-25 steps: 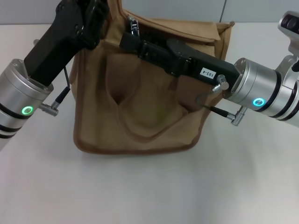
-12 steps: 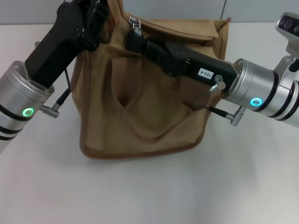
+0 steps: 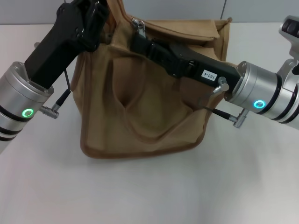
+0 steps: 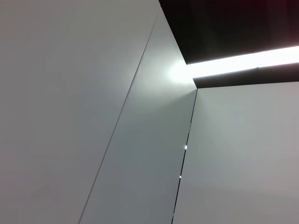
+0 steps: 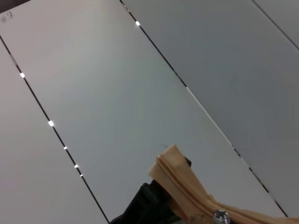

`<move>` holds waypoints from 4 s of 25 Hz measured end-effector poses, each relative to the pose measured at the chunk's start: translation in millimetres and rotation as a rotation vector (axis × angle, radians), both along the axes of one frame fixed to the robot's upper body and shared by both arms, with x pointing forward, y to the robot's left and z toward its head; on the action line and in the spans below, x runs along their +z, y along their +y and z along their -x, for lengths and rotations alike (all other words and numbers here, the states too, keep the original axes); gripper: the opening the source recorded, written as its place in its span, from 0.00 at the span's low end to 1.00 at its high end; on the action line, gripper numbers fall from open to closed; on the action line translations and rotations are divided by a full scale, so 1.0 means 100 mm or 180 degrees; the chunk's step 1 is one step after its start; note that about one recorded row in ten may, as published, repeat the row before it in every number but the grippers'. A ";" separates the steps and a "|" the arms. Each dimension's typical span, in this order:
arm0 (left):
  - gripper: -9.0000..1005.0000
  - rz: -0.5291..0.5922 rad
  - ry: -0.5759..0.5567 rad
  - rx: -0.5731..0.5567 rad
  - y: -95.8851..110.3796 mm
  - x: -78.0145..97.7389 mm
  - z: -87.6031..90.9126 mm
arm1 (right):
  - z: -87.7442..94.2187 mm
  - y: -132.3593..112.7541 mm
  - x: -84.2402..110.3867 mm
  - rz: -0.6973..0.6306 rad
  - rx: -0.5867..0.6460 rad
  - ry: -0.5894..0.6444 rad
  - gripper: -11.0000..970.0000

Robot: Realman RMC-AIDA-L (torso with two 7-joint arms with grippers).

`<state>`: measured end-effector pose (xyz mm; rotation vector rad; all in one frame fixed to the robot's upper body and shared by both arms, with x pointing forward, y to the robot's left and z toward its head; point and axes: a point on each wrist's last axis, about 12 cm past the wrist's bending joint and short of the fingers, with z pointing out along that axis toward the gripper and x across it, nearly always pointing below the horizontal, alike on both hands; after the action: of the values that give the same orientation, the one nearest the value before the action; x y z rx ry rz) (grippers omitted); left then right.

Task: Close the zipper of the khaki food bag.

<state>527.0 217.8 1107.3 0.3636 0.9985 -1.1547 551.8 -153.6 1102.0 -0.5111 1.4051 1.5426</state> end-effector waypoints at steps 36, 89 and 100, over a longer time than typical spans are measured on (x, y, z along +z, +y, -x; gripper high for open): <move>0.03 -0.0077 -0.0029 0.0474 0.22 -0.08 0.05 | 0.16 -0.99 -0.21 -0.0087 -0.1262 0.0014 0.15; 0.82 -0.2054 0.0012 -0.0863 0.84 -0.51 0.95 | 0.65 -0.45 -0.42 0.0990 0.0636 -0.1594 0.66; 0.82 -0.2031 0.0068 -0.0861 0.80 -0.55 0.96 | 0.65 -0.44 -0.53 0.1209 0.0517 -0.1537 0.66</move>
<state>430.7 297.4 1052.3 1.0203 1.3571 -1.0549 487.1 -197.6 1048.6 -1.1694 1.2925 1.1627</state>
